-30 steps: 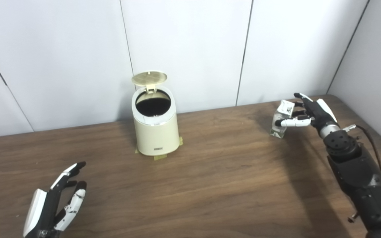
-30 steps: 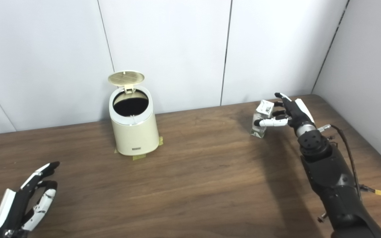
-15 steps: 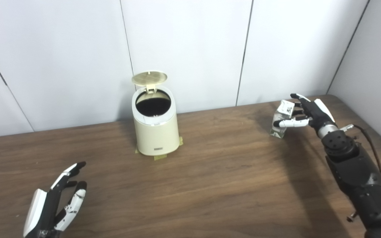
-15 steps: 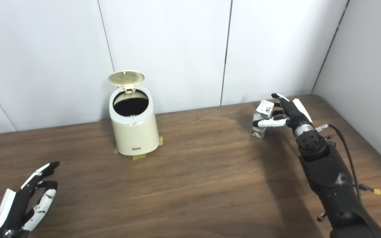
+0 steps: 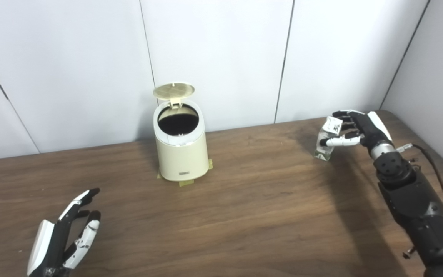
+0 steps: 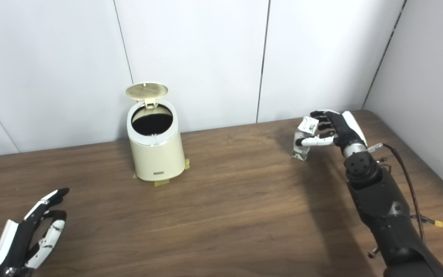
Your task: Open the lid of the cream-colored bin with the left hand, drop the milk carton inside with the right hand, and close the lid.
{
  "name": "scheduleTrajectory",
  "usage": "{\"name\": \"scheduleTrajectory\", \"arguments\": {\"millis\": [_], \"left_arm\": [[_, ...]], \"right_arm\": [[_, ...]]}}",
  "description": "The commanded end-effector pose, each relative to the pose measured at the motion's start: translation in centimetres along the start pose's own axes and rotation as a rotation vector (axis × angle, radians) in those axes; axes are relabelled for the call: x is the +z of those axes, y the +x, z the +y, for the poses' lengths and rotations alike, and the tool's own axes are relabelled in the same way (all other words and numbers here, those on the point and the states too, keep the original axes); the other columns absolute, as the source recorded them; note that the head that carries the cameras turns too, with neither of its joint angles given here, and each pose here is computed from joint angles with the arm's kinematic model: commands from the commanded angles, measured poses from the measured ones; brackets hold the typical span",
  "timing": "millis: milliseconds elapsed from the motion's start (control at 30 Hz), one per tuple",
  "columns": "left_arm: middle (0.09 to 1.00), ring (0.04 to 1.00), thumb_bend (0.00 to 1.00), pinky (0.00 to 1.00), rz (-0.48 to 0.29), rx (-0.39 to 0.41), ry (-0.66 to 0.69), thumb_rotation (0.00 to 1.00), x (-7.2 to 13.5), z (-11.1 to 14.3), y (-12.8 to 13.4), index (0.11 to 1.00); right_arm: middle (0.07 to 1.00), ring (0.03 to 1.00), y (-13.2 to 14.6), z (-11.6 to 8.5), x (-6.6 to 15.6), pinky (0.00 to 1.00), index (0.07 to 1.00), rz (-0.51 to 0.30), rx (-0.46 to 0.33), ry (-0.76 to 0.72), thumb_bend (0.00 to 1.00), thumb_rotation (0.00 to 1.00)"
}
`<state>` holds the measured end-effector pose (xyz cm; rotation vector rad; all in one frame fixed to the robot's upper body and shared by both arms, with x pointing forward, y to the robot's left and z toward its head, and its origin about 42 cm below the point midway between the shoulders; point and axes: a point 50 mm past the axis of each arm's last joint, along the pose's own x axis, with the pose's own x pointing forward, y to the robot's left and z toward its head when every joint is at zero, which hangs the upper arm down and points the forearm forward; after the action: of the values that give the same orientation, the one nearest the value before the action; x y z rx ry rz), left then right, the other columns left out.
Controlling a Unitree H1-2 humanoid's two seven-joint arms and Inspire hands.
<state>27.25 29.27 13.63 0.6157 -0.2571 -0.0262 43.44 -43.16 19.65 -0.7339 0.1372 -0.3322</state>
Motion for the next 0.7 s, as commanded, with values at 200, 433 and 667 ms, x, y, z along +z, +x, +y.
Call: {"name": "scheduleTrajectory", "arguments": {"millis": [200,433,667], "left_arm": [[0.872,0.858,0.3,0.77,-0.068,0.028,0.008,0.78,1.11,0.89,0.93,0.855],[0.872,0.859,0.29,0.77,-0.07,0.028,0.004,0.78,1.07,0.93,0.94,0.855],[0.872,0.861,0.31,0.77,-0.066,0.027,0.007,0.79,1.01,0.93,0.96,0.854]], "right_arm": [[0.618,0.593,0.76,-1.68,2.9,0.52,0.507,-0.105,-0.149,0.003,0.63,0.13],[0.646,0.653,0.59,-1.55,2.94,0.58,0.482,-0.128,-0.168,0.011,0.53,0.14],[0.633,0.63,0.53,-1.47,2.51,0.54,0.481,-0.138,-0.171,0.026,0.53,0.14]]}}
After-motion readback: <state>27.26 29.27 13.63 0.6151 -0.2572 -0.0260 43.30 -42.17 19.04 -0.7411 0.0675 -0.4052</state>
